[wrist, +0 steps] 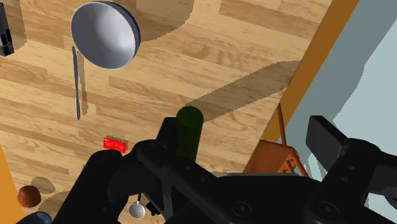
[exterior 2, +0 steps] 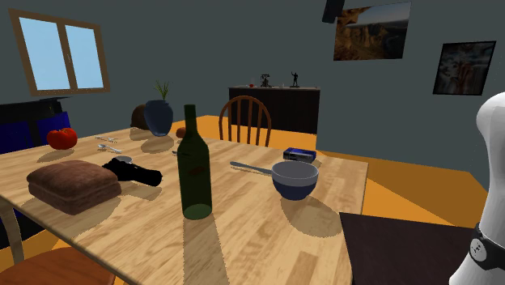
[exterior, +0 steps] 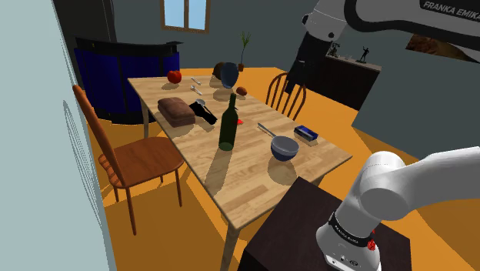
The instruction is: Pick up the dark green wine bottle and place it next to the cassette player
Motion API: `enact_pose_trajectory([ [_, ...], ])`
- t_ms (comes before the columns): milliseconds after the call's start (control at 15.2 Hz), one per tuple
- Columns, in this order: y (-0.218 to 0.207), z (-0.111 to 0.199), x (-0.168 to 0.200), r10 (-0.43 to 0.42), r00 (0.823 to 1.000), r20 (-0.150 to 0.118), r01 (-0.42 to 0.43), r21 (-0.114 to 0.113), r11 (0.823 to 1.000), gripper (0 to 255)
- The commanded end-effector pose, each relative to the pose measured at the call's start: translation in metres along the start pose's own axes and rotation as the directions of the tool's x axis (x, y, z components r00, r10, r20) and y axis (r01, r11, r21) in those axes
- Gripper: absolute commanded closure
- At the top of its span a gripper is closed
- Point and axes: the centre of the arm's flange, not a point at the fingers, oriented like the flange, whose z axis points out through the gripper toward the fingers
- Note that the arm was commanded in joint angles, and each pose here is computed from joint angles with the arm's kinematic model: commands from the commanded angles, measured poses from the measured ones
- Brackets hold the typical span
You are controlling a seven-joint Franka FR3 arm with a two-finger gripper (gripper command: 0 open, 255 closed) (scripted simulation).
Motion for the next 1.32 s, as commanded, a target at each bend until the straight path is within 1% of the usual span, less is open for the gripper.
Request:
enact_pose_trajectory([
  [0, 0.000, 0.000, 0.000, 0.000, 1.000, 0.000, 0.000, 0.000, 1.000, 0],
  [1254, 0.085, 0.140, 0.201, -0.051, 0.997, 0.052, 0.049, 0.048, 0.998, 0],
])
